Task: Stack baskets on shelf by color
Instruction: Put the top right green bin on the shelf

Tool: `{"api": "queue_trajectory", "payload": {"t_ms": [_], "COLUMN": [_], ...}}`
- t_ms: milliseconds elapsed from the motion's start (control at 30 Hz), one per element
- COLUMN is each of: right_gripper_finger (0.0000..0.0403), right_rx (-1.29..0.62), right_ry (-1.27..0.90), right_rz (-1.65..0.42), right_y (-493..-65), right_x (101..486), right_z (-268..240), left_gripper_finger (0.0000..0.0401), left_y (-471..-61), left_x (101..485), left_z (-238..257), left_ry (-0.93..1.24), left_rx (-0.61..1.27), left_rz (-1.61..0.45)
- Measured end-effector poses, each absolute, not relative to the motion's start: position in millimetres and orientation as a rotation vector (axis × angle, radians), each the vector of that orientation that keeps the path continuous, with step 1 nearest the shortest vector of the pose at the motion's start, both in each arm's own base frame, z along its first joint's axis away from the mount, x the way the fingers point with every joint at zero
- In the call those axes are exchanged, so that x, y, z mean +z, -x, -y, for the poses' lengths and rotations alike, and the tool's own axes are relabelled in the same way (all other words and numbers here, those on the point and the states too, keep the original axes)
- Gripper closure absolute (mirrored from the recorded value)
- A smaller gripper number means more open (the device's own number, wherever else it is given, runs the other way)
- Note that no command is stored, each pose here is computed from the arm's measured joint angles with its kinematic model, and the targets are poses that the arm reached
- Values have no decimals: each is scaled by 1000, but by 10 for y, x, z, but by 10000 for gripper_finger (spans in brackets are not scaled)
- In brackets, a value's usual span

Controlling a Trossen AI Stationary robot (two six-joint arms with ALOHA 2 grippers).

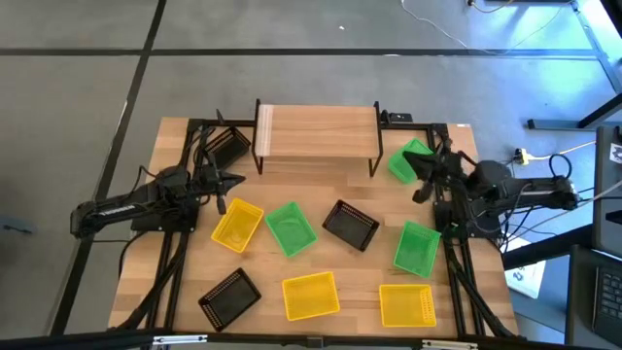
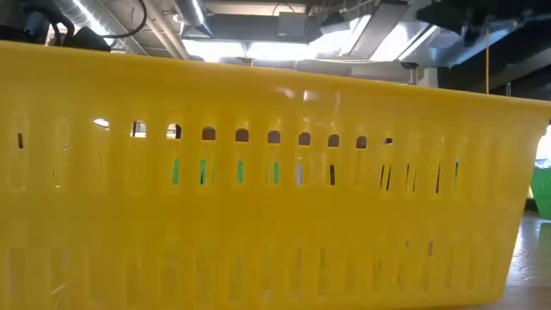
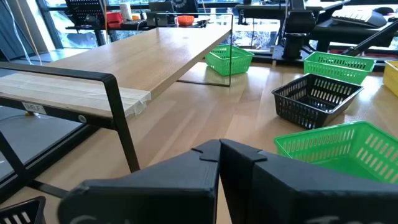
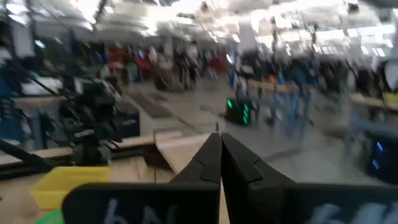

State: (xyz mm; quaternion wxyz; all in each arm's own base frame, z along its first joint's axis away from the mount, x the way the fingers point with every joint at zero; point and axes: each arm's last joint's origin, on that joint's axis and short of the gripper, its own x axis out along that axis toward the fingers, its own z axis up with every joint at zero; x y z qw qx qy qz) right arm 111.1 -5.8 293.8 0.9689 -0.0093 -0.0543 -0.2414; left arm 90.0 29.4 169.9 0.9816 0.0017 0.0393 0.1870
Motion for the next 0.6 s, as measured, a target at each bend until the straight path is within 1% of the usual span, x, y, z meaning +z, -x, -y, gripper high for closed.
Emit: {"api": "queue_trajectory", "payload": {"t_ms": [133,300,500,600], "right_gripper_finger": [402,403,403,402], "right_rx": [-540,-688,-898,-925], "right_ry": [-180,-439,-773,-853], "right_rz": [4,-218,-543,-740], "right_y": [-1280,-1317,-1187,-1169], "right_x": [3207,3490,3721,3757], "right_z": [56,67,61,53], "left_gripper_finger": [401,401,401,401], "left_y": [-900,-900,-900,-900], "left_x": [1699,1699,1700,1700], "left_z": [-294,-294,-294,-295], "left_ry": [-3,-3,5,36], "left_rx": [377,376,377,382], "left_rz": [-79,-79,-77,-71]}}
